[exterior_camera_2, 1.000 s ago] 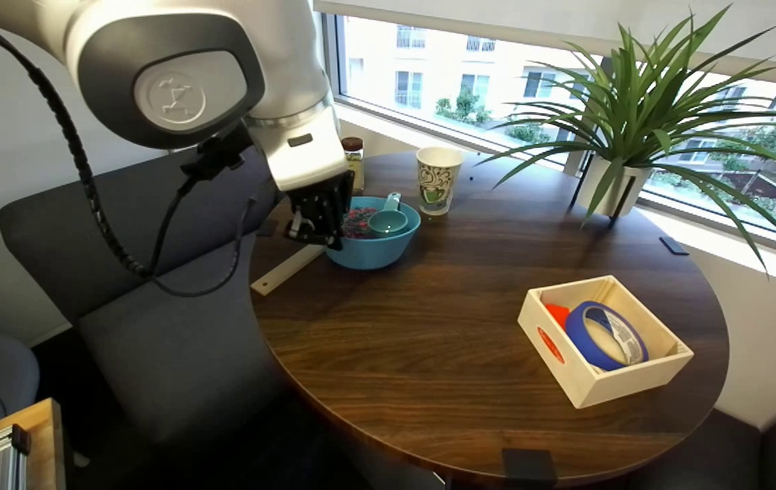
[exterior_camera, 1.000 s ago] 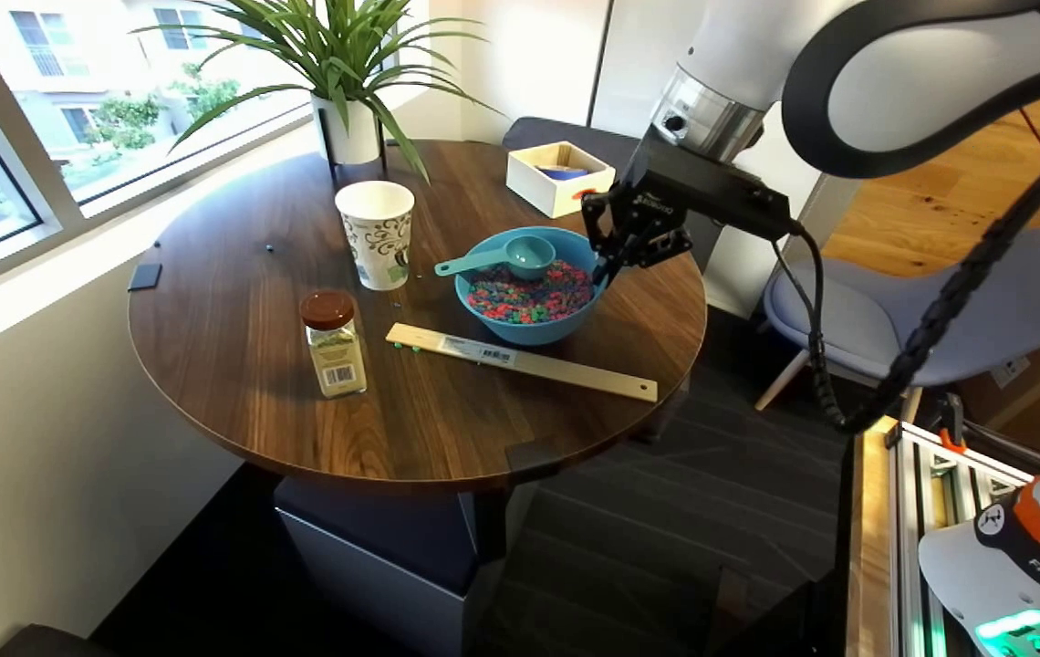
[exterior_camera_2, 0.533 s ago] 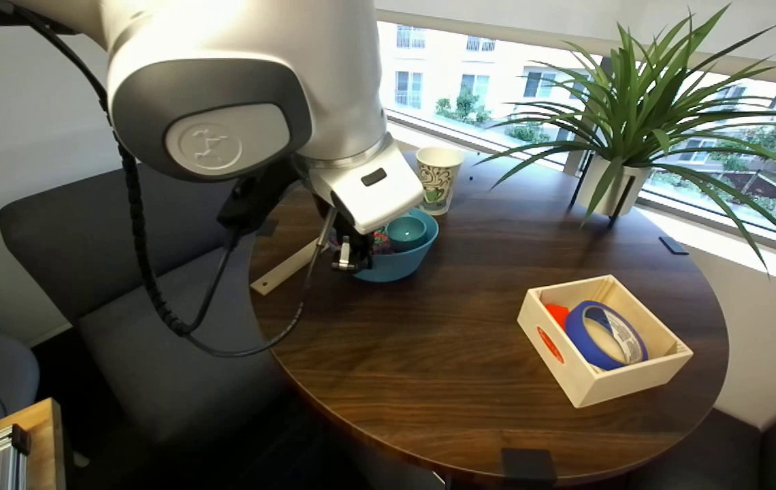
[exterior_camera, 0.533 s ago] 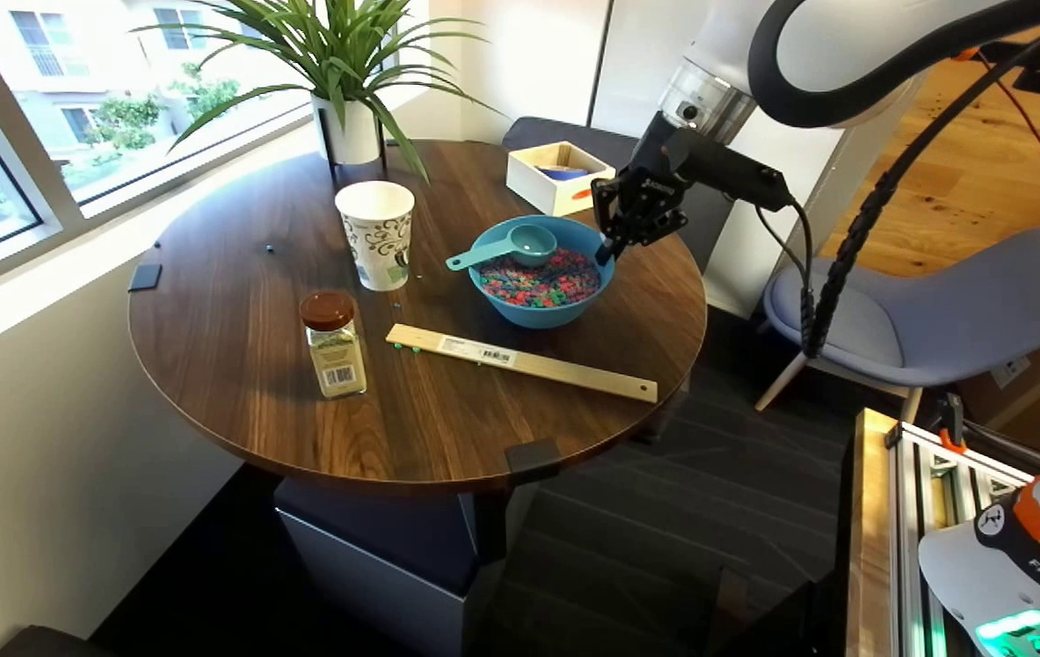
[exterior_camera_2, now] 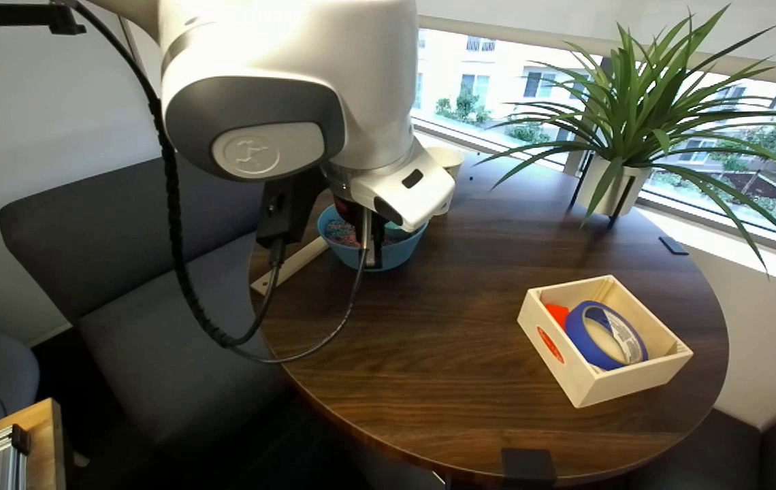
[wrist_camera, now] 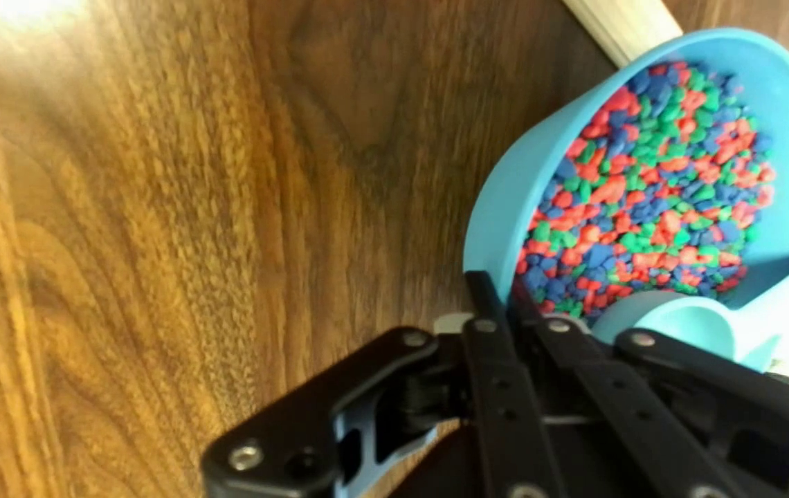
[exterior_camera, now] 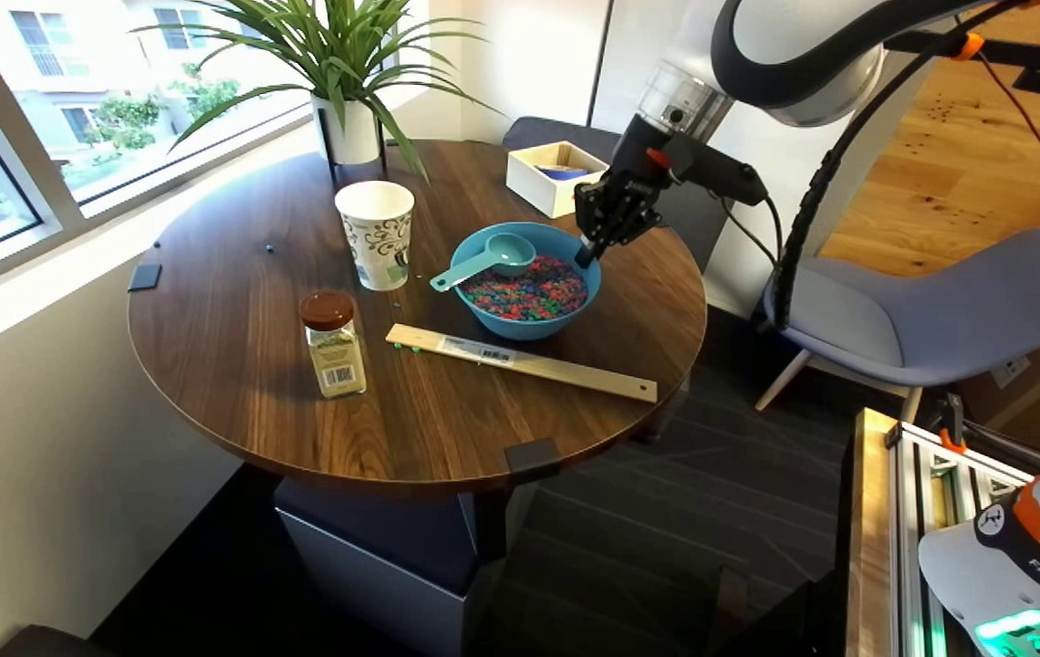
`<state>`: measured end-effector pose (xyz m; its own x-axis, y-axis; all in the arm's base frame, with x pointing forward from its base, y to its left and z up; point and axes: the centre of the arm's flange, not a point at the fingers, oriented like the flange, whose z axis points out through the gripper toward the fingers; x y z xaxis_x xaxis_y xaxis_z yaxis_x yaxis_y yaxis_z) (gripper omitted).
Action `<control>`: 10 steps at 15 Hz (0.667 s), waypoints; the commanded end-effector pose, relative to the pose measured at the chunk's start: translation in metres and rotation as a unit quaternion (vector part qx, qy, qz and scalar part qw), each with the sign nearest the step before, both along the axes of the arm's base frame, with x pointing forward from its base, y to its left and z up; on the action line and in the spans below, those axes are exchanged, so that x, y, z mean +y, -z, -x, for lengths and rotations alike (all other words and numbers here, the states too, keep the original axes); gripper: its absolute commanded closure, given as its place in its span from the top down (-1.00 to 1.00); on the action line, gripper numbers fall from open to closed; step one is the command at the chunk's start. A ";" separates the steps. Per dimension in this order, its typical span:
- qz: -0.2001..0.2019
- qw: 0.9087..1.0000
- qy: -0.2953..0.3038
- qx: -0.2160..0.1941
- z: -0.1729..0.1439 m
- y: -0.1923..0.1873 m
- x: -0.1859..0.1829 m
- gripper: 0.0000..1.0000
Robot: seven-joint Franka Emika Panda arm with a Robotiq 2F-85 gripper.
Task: Move the bowl to the left then put the spoon into the cup
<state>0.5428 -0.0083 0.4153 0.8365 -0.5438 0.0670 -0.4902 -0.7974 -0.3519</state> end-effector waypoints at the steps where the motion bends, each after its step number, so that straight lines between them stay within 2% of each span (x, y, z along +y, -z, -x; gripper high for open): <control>1: -0.020 1.000 -0.009 -0.003 -0.022 -0.008 0.001 -0.97; 4: -0.016 1.000 -0.017 0.005 -0.034 -0.008 -0.001 -0.97; 5: -0.015 1.000 -0.011 0.006 -0.037 -0.010 -0.002 -0.39; 6: -0.013 1.000 -0.004 0.005 -0.038 -0.014 -0.003 -0.38; 7: 0.002 1.000 0.011 0.000 -0.037 -0.021 -0.006 -0.27; 10: 0.031 0.999 0.038 -0.025 -0.031 -0.053 -0.006 0.20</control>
